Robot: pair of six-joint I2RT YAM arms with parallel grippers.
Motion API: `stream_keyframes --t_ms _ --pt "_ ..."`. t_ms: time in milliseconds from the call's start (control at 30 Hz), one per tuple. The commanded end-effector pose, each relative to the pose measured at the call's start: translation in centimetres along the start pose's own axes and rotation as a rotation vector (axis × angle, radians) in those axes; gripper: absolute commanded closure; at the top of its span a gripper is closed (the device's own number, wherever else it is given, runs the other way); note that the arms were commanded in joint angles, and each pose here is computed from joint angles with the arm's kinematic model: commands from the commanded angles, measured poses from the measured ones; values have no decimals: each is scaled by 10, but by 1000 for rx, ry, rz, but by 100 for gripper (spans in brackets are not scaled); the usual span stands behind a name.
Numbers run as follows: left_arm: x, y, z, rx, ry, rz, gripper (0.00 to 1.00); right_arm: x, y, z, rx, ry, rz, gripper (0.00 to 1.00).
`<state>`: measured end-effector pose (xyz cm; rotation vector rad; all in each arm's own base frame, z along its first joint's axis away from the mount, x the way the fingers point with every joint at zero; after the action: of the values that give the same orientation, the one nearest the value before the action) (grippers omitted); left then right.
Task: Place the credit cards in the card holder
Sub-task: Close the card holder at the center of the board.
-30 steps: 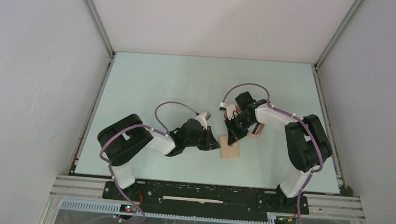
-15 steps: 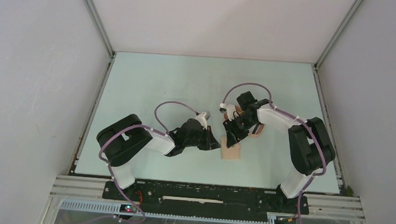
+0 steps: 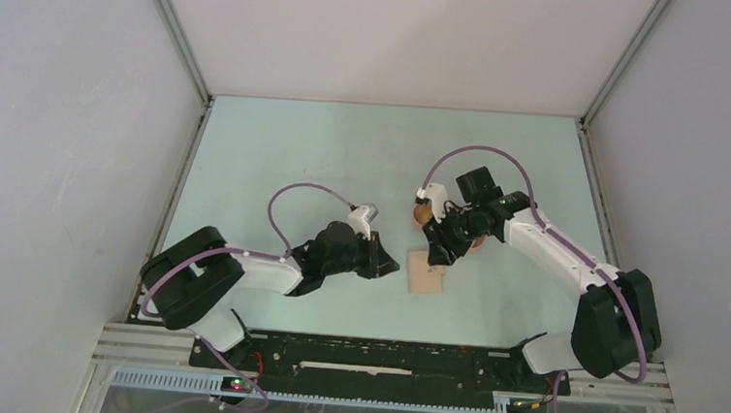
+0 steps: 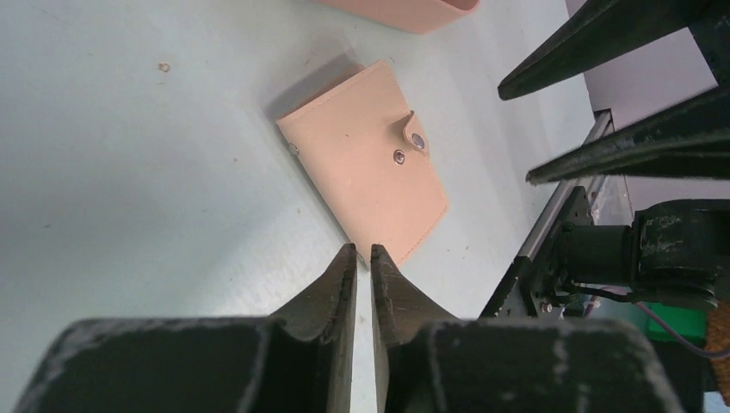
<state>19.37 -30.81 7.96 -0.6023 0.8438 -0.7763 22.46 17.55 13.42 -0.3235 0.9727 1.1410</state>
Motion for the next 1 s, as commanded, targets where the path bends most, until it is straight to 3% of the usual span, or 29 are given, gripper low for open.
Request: stream_keyframes --t_ms 0,267,433,967 --pt "-21 -1 17 134 -118 2 83 -6 -4 0 -63 9 -114 50" --pt "-67 9 38 289 -323 89 68 15 -6 -12 -117 149 -251 55" --pt "-84 21 37 301 -404 114 64 23 -3 -14 -149 192 -274 56" --pt "-80 24 29 265 -417 65 63 42 -2 -22 -169 275 -293 58"
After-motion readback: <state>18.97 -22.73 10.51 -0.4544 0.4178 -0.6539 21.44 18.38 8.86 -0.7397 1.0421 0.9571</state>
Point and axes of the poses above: each gripper's point midway between its finger pads, its own x axis out along the fingers, its own y axis along the line the jaws close on, z = x × y, the point moved 4 cm from there along -x, back along the fingers, and after that the axes turned 4 degrees about -x, right-handed, at the moved point
